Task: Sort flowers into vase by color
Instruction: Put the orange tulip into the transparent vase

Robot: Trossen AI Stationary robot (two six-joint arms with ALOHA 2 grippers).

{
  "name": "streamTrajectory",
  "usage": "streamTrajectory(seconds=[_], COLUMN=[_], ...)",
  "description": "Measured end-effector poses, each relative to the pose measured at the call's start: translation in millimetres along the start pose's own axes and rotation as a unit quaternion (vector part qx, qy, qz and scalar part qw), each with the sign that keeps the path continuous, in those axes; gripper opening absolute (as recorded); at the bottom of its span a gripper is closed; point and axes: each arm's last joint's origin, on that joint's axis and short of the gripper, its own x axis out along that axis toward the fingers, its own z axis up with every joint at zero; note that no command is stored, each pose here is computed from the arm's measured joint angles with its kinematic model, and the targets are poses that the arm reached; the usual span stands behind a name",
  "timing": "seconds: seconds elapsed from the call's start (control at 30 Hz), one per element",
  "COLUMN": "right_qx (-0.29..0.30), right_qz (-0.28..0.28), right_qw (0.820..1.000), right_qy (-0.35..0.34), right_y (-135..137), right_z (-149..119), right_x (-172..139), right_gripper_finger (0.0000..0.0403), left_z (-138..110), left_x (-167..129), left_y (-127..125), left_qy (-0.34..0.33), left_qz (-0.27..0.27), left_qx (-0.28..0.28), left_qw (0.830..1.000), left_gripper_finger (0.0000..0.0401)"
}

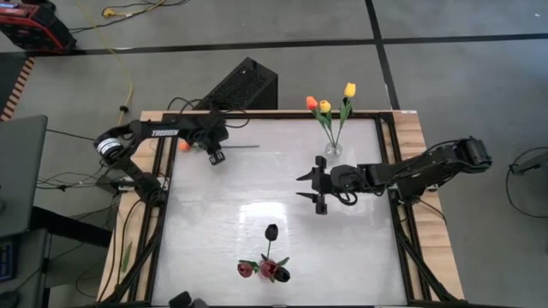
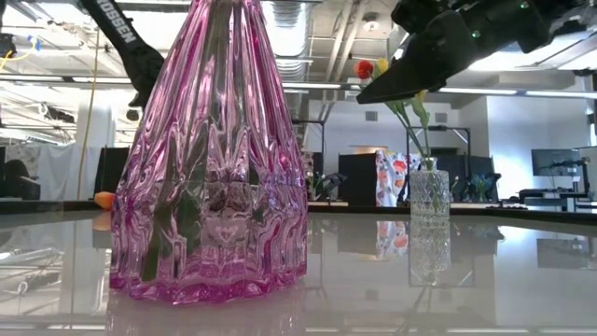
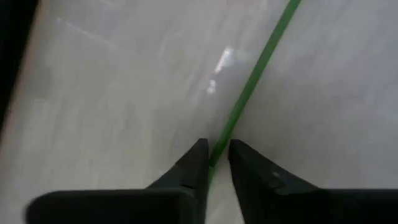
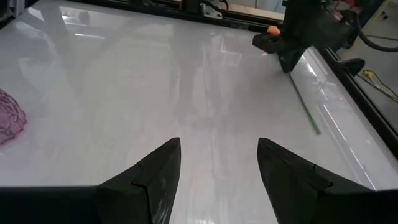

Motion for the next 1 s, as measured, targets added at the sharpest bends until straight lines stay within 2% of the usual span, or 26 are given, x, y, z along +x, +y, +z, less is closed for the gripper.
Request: streamTrajectory(seconds=[0.1,0.27,0.37,0.4,0.47,0.53,0.63,0.73,0.83,1.0], right_qx=[0.001,0.01,0.004,-0.01,-0.051,-0.102,-0.184,-0.251,-0.291,-0.307], right_qz=[-0.003,0.003,0.011,0.015,0.023,0.03,0.01,-0.059,-0.11,-0.119], right_qw=[1.0,1.0,1.0,1.0,0.998,0.994,0.983,0.966,0.95,0.943], right_qy=[-0.001,-0.001,-0.002,-0.002,0.0,0.007,0.013,0.016,0.024,0.041], right_y=[-1.2,1.8,6.7,8.8,14.7,21.4,32.3,40.3,44.2,45.8], right_z=[0.1,0.4,0.6,0.5,-0.8,-3.9,-8.2,-11.1,-13.1,-7.0], right_x=[0.2,-0.4,-1.3,-1.5,-0.3,2.3,8.6,17.2,27.2,49.7], right_gripper_finger=[0.0239,0.0239,0.0239,0.0239,0.0239,0.0239,0.0239,0.0239,0.0239,0.0239], left_z=[2.2,13.7,23.6,28.7,34.4,40.2,48.1,53.3,61.7,74.4], left_x=[-2.4,-11.4,-23.1,-28.7,-37.1,-41.8,-48.0,-52.3,-59.2,-71.1], left_y=[5.1,13.2,6.8,5.3,-0.8,-12.0,-36.4,-62.3,-87.7,-119.9], left_qy=[0.003,-0.029,-0.07,-0.091,-0.112,-0.113,-0.094,-0.074,-0.082,-0.112], left_qz=[-0.036,-0.104,-0.215,-0.257,-0.338,-0.388,-0.409,-0.419,-0.432,-0.462], left_qx=[-0.022,-0.104,-0.135,-0.141,-0.161,-0.174,-0.182,-0.177,-0.167,-0.167], left_qw=[0.999,0.989,0.965,0.952,0.92,0.898,0.889,0.888,0.882,0.864], left_gripper_finger=[0.0011,0.0002,0.0,0.0,0.0,0.0,0.0,0.0,0.0,0.0])
